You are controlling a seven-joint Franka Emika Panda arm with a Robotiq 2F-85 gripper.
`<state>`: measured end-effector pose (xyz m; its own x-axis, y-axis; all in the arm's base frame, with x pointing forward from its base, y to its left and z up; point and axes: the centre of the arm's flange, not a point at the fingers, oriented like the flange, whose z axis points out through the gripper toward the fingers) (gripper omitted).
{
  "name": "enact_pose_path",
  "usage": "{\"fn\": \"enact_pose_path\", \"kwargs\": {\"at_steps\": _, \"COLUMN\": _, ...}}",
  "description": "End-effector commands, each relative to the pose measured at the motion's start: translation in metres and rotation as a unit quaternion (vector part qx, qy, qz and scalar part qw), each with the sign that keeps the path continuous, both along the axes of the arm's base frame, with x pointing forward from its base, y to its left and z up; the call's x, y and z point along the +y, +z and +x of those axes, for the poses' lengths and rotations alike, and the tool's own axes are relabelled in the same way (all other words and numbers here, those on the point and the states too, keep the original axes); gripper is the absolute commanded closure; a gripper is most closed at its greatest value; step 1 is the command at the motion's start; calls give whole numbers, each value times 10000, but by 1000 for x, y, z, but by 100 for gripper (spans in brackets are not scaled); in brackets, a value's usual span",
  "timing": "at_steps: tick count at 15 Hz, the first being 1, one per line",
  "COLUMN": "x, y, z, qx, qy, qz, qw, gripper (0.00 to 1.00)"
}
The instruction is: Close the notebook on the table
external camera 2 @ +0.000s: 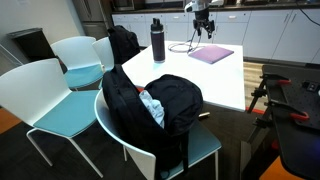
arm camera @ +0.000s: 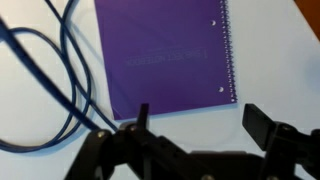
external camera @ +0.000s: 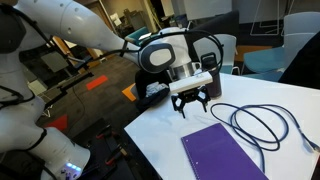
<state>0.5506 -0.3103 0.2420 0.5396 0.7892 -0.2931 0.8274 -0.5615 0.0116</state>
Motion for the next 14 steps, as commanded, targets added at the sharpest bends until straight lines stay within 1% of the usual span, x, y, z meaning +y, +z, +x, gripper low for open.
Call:
{"fn": "enact_pose_path", "kwargs": {"at_steps": 1, "x": 24, "y": 47, "z": -66, "qx": 19, "qy": -980, "qz": 193, "qw": 9950, "gripper": 0}}
{"fn": "enact_pose_path", "kwargs": {"at_steps": 2, "x": 26, "y": 56, "z": -78, "qx": 61, "qy": -1256, "qz": 269, "qw": 9917, "gripper": 0}}
{"fn": "enact_pose_path", "kwargs": {"at_steps": 4, "x": 30, "y": 76, "z": -98, "qx": -3, "qy": -1794, "qz": 357, "qw": 9831, "gripper": 0}}
{"fn": "enact_pose_path", "kwargs": {"at_steps": 7, "x": 37, "y": 101, "z": -119, "qx": -198, "qy": -2553, "qz": 514, "qw": 9653, "gripper": 0}}
{"fn": "enact_pose_path", "kwargs": {"at_steps": 10, "x": 41, "y": 119, "z": -135, "qx": -498, "qy": -3286, "qz": 623, "qw": 9411, "gripper": 0}}
{"fn": "enact_pose_path", "kwargs": {"at_steps": 12, "x": 40, "y": 127, "z": -143, "qx": -711, "qy": -3753, "qz": 666, "qw": 9218, "gripper": 0}}
{"fn": "enact_pose_path", "kwargs": {"at_steps": 14, "x": 39, "y": 132, "z": -150, "qx": -901, "qy": -4216, "qz": 691, "qw": 8997, "gripper": 0}}
